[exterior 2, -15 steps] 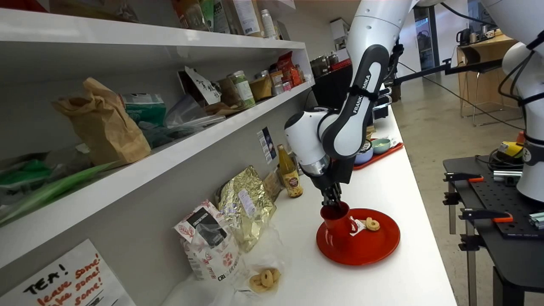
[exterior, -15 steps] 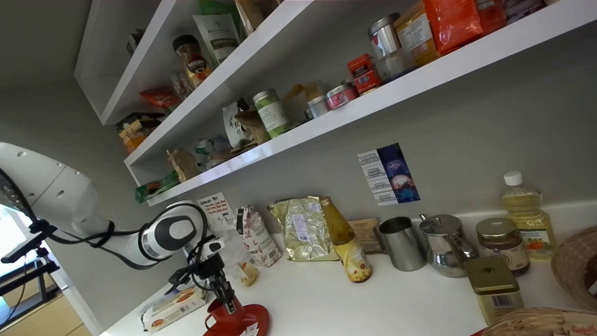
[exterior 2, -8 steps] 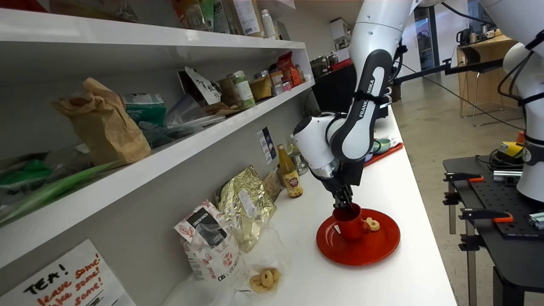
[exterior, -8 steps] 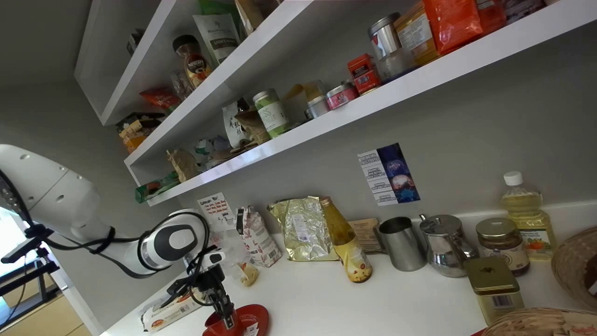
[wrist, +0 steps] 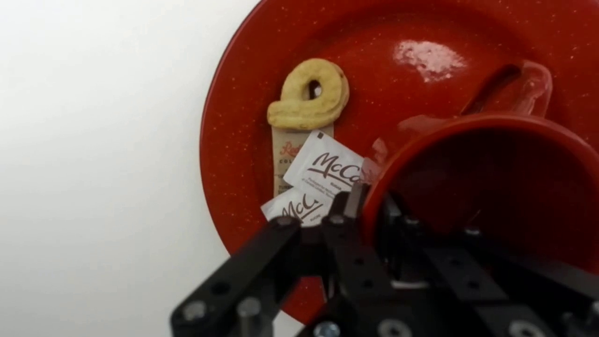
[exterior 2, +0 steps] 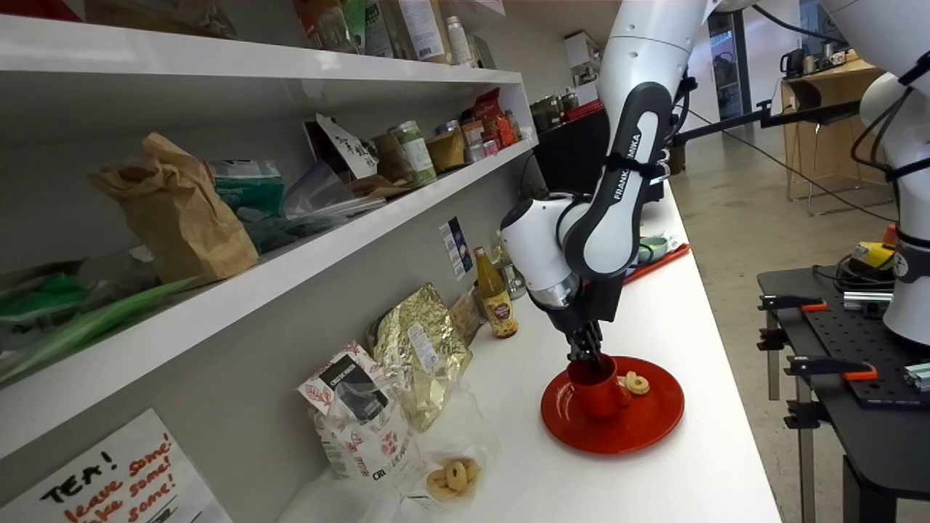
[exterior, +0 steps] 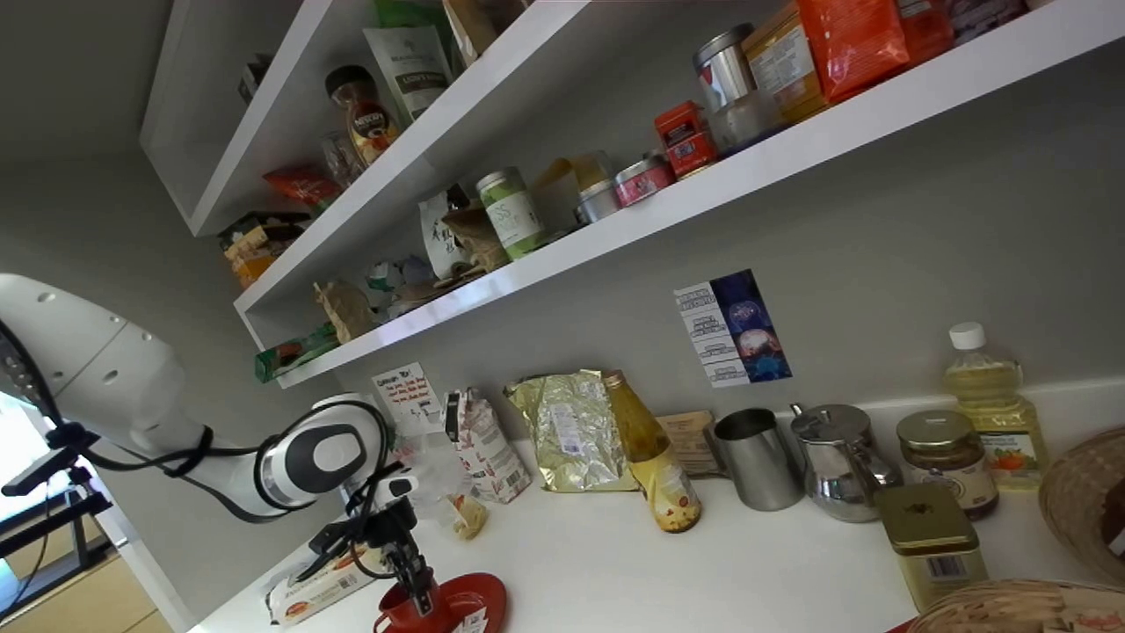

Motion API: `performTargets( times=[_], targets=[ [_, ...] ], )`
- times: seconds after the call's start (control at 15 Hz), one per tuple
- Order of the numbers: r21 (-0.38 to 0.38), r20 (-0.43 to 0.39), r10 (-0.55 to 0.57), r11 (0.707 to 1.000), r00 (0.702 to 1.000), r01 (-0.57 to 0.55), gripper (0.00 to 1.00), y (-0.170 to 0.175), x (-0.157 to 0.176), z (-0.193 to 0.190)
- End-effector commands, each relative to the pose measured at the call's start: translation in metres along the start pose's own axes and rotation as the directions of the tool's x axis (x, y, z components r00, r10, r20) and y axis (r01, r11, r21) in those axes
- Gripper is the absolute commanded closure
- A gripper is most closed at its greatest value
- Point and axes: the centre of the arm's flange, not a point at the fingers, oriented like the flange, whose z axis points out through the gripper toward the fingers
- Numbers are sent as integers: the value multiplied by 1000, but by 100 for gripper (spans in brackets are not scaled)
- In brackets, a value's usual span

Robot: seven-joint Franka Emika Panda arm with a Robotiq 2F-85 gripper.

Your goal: Put the red mug on the red plate.

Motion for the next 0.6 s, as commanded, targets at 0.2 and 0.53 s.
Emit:
performTargets(
  times=[0.2, 0.53],
  targets=[
    [40, 20, -13, 999, 1000, 13, 98, -20, -14, 2],
    [46, 30, -89, 995, 996, 88, 98, -30, -32, 10]
  ],
)
